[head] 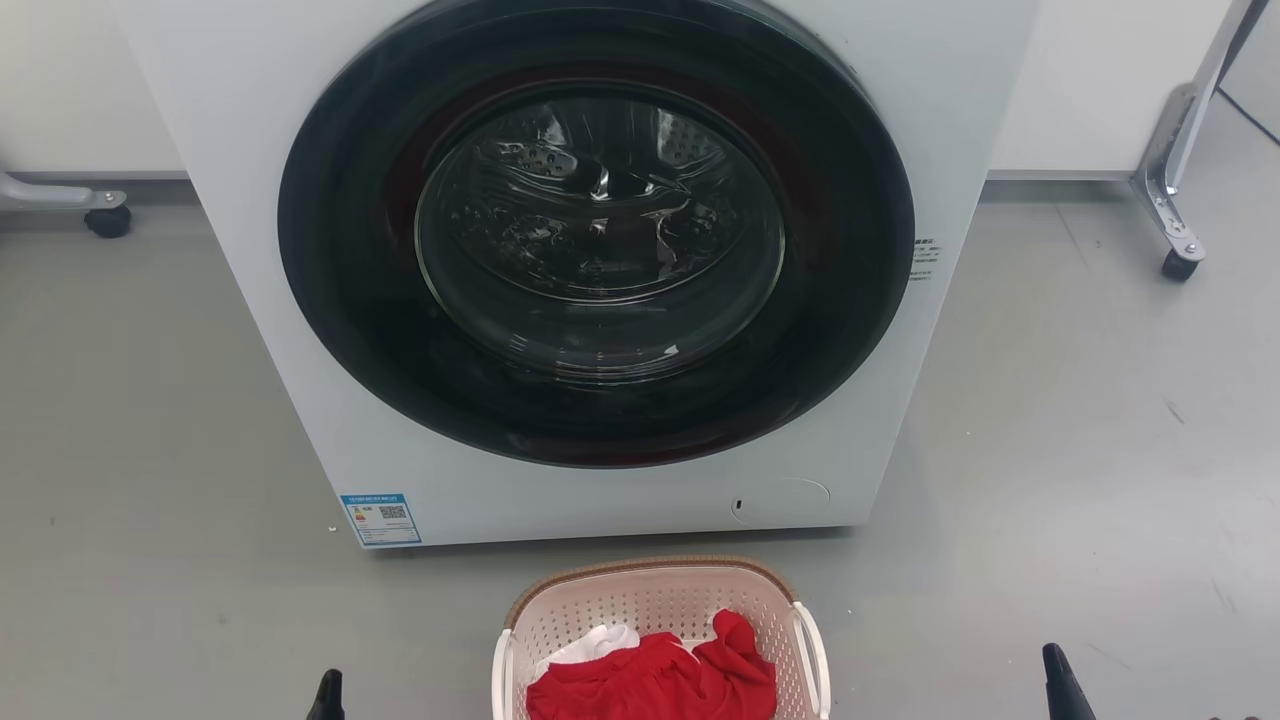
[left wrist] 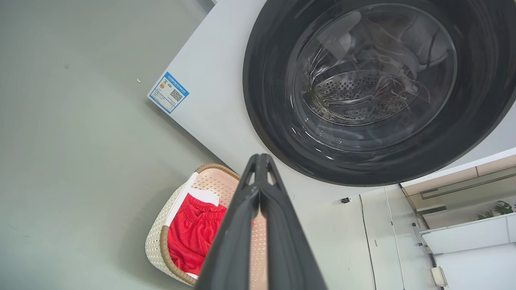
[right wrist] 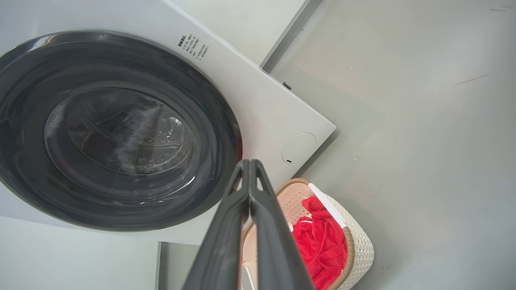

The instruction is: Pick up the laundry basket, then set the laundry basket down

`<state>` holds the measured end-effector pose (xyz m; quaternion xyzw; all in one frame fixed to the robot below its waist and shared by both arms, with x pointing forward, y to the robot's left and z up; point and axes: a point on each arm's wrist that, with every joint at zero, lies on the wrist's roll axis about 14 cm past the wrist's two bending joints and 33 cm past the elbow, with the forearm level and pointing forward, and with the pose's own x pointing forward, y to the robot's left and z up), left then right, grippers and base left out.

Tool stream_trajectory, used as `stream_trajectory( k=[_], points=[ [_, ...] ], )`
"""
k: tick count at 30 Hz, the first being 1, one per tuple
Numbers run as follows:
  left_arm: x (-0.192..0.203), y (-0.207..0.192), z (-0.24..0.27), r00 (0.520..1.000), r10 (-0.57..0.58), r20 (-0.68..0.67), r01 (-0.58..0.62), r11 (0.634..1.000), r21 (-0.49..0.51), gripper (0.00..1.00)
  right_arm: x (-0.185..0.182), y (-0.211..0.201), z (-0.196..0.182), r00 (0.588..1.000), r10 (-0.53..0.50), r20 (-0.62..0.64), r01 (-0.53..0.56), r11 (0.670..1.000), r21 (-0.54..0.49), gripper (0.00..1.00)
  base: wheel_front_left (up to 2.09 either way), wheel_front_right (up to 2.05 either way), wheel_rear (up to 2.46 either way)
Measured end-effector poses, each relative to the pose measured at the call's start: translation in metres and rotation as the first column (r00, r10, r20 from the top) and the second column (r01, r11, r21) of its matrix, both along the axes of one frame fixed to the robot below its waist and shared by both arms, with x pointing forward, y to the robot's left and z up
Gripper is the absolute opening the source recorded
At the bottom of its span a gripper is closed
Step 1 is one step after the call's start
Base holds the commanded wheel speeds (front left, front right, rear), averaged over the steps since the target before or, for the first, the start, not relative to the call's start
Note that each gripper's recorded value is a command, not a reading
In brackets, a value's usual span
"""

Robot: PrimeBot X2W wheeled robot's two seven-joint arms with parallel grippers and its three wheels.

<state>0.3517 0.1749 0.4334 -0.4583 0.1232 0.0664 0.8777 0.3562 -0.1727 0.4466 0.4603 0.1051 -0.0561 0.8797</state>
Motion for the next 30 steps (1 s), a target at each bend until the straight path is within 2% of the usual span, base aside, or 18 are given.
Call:
stream_trajectory(
  k=[8,17,30],
  points=[
    [0.006,0.002,0.007,1.000,0.018,0.024,-0.016,0.994,-0.104,0.00,0.005,-0.005,0.005,1.000,-0.022,0.015,0.020,0.995,0.097,0.00,0.00,0.00,0.00],
    [0.011,0.005,0.014,0.998,0.046,0.045,-0.035,0.972,-0.232,0.00,0.011,-0.011,0.012,0.998,-0.052,0.036,0.043,0.974,0.225,0.00,0.00,0.00,0.00],
    [0.018,0.010,0.027,0.993,0.084,0.084,-0.043,0.914,-0.403,0.00,0.016,-0.021,0.020,0.993,-0.100,0.064,0.066,0.913,0.403,0.00,0.00,0.00,0.00]
  ],
)
